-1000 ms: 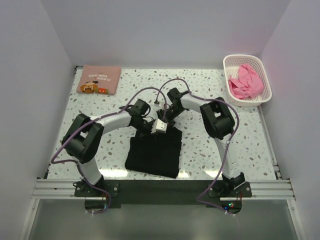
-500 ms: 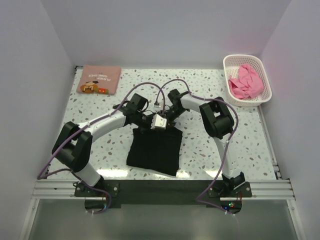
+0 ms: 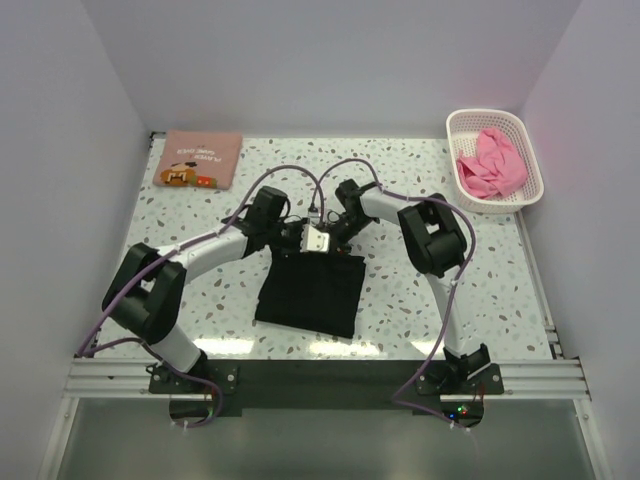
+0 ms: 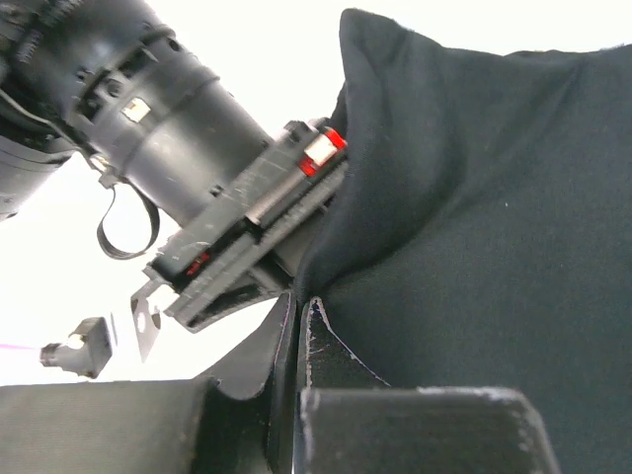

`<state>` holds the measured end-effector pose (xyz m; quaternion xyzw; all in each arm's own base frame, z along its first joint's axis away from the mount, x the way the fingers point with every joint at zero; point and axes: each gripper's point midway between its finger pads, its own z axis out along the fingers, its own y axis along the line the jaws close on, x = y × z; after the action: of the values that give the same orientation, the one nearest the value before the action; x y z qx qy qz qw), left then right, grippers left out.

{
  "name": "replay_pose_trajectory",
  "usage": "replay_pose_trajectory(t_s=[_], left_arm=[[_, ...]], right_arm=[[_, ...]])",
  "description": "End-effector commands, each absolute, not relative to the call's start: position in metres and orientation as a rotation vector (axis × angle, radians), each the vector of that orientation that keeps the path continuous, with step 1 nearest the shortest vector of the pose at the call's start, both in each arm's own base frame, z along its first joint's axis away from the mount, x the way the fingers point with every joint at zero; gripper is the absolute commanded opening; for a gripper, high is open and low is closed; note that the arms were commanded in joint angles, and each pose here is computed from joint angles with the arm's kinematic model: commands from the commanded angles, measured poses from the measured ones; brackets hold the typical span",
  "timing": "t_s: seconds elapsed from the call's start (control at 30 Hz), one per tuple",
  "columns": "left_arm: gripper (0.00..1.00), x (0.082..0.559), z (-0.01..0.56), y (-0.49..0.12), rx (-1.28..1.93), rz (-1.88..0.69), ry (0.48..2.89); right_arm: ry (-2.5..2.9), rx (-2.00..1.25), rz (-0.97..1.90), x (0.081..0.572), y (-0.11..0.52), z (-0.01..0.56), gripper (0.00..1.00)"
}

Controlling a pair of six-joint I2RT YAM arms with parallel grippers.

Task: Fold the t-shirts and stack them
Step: Fold the tshirt

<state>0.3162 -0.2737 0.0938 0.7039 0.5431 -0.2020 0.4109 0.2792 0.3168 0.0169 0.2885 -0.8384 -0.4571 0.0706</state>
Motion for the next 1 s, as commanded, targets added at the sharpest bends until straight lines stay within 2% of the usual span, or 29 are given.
replay_pose_trajectory(t_s=[0.0,0.1,0.17,0.23,0.3,0.4,0.47,0.7,0.83,0.93,0.97], left_arm=[[0.00,0.333,0.123,-0.279,1.730,-0.387,1.189],[0.00,0.329,0.118,-0.277,1.739,-0.384,1.181],[0.04,0.331,0.117,-0.276,1.739,-0.361,1.163],[0.20,0.335,0.118,-0.276,1.728,-0.334,1.152],[0.31,0.336,0.115,-0.273,1.723,-0.314,1.162],[0.38,0.332,0.128,-0.271,1.708,-0.327,1.161],[0.40,0.328,0.147,-0.269,1.685,-0.348,1.137],[0.43,0.305,0.146,-0.227,1.660,-0.568,1.436],[0.44,0.320,0.144,-0.203,1.571,-0.656,1.640],[0.45,0.338,0.135,-0.192,1.517,-0.792,1.774],[0.46,0.343,0.133,-0.186,1.494,-0.819,1.806]], right_arm=[[-2.563,0.909,-1.243,0.283,0.301,-0.005,0.29],[-2.580,0.955,-1.247,0.291,0.302,0.009,0.31],[-2.590,0.988,-1.239,0.294,0.302,0.022,0.33],[-2.612,1.022,-1.186,0.298,0.297,0.026,0.37],[-2.629,1.060,-1.134,0.299,0.291,0.036,0.40],[-2.664,1.146,-1.033,0.307,0.280,0.048,0.42],[-2.676,1.216,-0.966,0.314,0.273,0.063,0.44],[-2.674,1.392,-0.766,0.330,0.245,0.096,0.51],[-2.728,1.358,-0.747,0.340,0.223,0.112,0.59],[-2.705,1.326,-0.801,0.329,0.202,0.122,0.68],[-2.700,1.328,-0.799,0.326,0.198,0.121,0.68]])
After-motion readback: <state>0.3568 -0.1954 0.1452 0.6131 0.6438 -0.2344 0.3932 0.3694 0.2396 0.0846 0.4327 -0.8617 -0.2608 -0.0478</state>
